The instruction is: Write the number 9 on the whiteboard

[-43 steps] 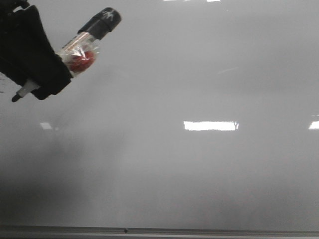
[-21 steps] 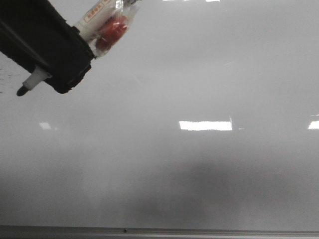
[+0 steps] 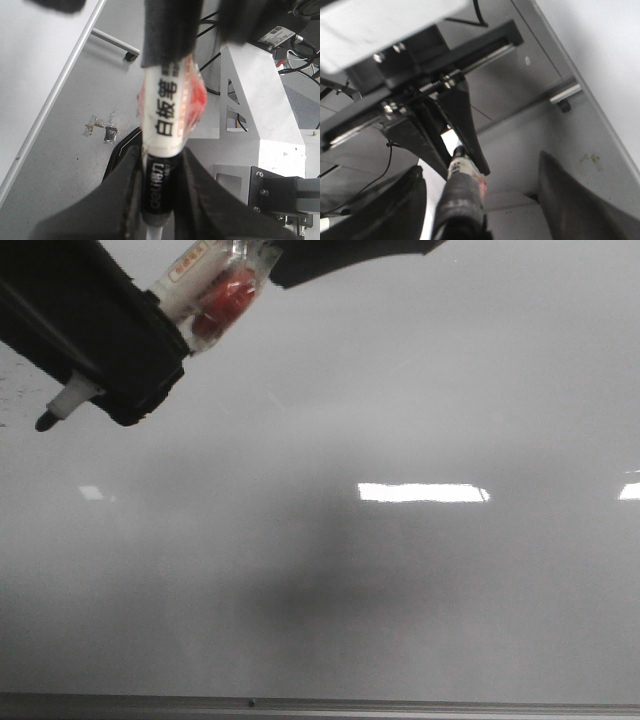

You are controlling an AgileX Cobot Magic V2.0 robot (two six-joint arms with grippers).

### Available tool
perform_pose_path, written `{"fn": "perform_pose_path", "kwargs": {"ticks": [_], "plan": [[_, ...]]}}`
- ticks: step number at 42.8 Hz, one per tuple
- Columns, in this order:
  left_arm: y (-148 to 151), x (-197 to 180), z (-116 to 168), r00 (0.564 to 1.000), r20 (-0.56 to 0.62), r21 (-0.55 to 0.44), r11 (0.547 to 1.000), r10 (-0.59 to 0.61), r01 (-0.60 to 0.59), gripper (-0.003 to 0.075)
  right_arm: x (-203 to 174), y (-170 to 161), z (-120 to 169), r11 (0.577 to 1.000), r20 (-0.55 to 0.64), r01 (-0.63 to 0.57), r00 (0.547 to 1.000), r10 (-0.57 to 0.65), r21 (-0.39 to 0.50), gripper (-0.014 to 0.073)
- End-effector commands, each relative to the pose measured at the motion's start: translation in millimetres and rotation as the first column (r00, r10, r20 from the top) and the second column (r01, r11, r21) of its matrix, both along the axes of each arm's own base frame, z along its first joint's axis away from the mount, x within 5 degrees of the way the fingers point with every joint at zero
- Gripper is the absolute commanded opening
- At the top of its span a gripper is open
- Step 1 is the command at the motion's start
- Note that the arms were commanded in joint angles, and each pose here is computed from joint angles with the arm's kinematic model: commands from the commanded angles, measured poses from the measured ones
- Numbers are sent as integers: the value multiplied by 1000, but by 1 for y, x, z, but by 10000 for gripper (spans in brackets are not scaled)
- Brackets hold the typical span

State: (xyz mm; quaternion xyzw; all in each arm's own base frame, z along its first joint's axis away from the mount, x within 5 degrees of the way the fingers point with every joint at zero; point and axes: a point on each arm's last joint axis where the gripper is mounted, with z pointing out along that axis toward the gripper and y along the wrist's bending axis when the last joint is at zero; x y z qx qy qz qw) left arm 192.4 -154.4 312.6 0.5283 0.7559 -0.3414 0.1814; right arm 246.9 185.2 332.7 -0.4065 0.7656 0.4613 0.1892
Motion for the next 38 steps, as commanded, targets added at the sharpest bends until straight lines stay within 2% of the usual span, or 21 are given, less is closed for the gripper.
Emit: {"fn": "perform_pose_path", "kwargs": {"ticks": [1,3,7,12,15,16,19,25,28,30,34,38], "plan": [[-4,-10,21,999,3,-87,996,-32,32,-11,-16,7,18,990,-19,-122,992,124,70,498],[-4,-9,21,1000,6,-92,995,-25,25,-11,-17,10,16,989,-24,-133,991,135,67,489],[-5,-9,21,1000,9,-101,995,-20,20,-9,-19,14,14,987,-37,-147,988,150,65,402],[-5,-8,22,1000,12,-101,995,-15,16,-2,-19,15,13,987,-44,-146,988,149,63,183],[-5,-7,22,1000,24,-104,995,-1,3,52,-19,15,13,987,-47,-145,988,148,62,34],[-5,-6,22,1000,26,-105,994,3,0,78,-19,15,13,987,-47,-145,988,148,62,8],[-5,-4,22,999,42,-109,994,23,-18,202,-20,15,14,987,-45,-145,988,148,61,-101],[-4,3,23,992,94,-118,990,83,-72,510,-19,12,12,989,-30,-146,989,147,28,-105],[-2,5,25,986,127,-111,990,105,-92,585,-16,5,11,992,-27,-123,992,123,-7,-105],[2,4,26,984,144,-98,991,108,-94,599,-12,-3,10,995,-18,-90,996,89,-32,-105],[14,4,26,972,170,-98,984,164,-149,575,-2,-20,14,999,29,24,999,-23,-45,-105],[30,0,23,943,178,-144,956,281,-257,482,6,-38,20,981,115,192,975,-188,-22,-105]]}}
